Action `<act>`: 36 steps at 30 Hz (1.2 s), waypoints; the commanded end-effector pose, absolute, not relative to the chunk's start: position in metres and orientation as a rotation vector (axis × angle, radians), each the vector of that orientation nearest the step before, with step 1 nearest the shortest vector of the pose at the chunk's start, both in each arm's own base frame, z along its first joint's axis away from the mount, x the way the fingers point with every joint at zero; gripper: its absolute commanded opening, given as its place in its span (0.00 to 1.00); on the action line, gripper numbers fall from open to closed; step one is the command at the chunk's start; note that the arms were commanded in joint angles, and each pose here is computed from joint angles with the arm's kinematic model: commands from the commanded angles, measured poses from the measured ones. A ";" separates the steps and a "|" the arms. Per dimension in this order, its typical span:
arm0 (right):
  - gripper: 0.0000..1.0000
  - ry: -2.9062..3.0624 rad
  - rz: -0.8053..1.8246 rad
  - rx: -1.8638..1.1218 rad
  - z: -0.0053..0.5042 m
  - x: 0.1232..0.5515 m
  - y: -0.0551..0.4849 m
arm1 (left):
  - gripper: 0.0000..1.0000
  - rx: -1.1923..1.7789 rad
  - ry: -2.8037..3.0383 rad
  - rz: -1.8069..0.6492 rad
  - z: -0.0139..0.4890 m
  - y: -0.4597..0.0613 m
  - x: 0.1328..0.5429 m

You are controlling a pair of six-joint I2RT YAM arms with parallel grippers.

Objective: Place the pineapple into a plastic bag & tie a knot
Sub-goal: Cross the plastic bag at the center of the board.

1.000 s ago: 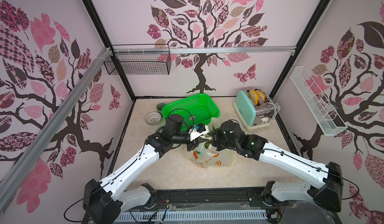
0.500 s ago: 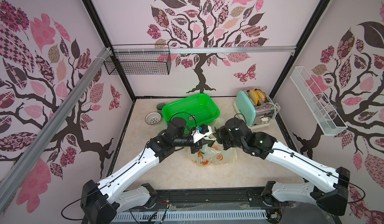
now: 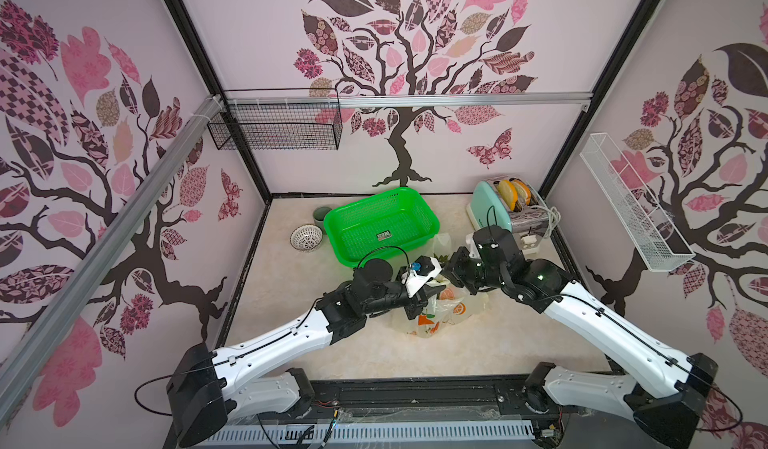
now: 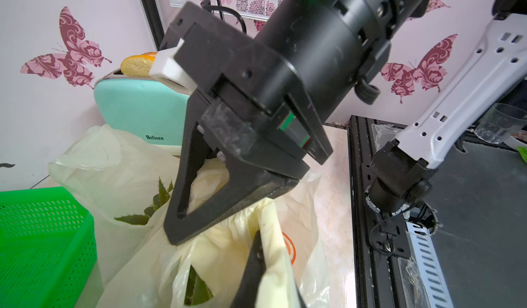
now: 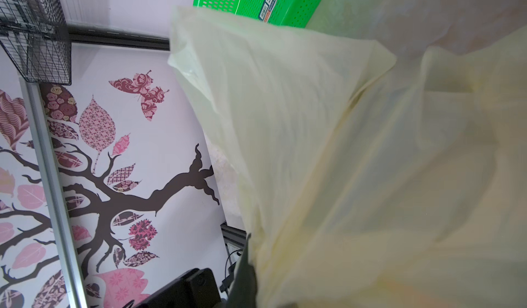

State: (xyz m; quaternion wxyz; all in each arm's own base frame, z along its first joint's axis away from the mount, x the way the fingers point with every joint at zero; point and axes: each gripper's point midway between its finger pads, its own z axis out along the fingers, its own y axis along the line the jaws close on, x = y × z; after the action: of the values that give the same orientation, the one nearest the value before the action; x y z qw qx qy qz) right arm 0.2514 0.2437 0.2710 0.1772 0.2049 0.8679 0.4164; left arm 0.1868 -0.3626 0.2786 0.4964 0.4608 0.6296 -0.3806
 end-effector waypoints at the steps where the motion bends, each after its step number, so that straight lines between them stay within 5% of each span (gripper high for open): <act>1: 0.00 2.167 1.316 0.286 0.337 0.293 0.246 | 0.06 1.256 1.440 -1.137 0.282 -0.386 0.138; 7: 0.00 2.252 1.306 0.116 0.324 0.288 0.247 | 0.47 1.343 1.393 -1.042 0.285 -0.385 0.140; 10: 0.00 2.264 1.307 0.121 0.317 0.286 0.246 | 0.60 1.359 1.361 -0.985 0.298 -0.368 0.136; 18: 0.00 2.274 1.322 0.107 0.312 0.284 0.248 | 0.66 1.291 1.488 -0.871 0.299 -0.309 0.168; 29: 0.00 2.283 1.332 0.099 0.308 0.278 0.247 | 0.69 1.222 1.605 -0.607 0.262 -0.327 0.246; 36: 0.00 2.302 1.313 0.107 0.303 0.279 0.246 | 0.67 1.227 1.521 -0.658 0.286 -0.323 0.247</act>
State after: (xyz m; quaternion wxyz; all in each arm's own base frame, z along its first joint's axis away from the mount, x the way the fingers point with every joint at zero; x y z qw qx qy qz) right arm 0.2760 0.2441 0.2700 0.1987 0.0682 0.8655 0.4548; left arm 0.2444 -0.3255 0.2466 0.4685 0.5117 0.6702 -0.2635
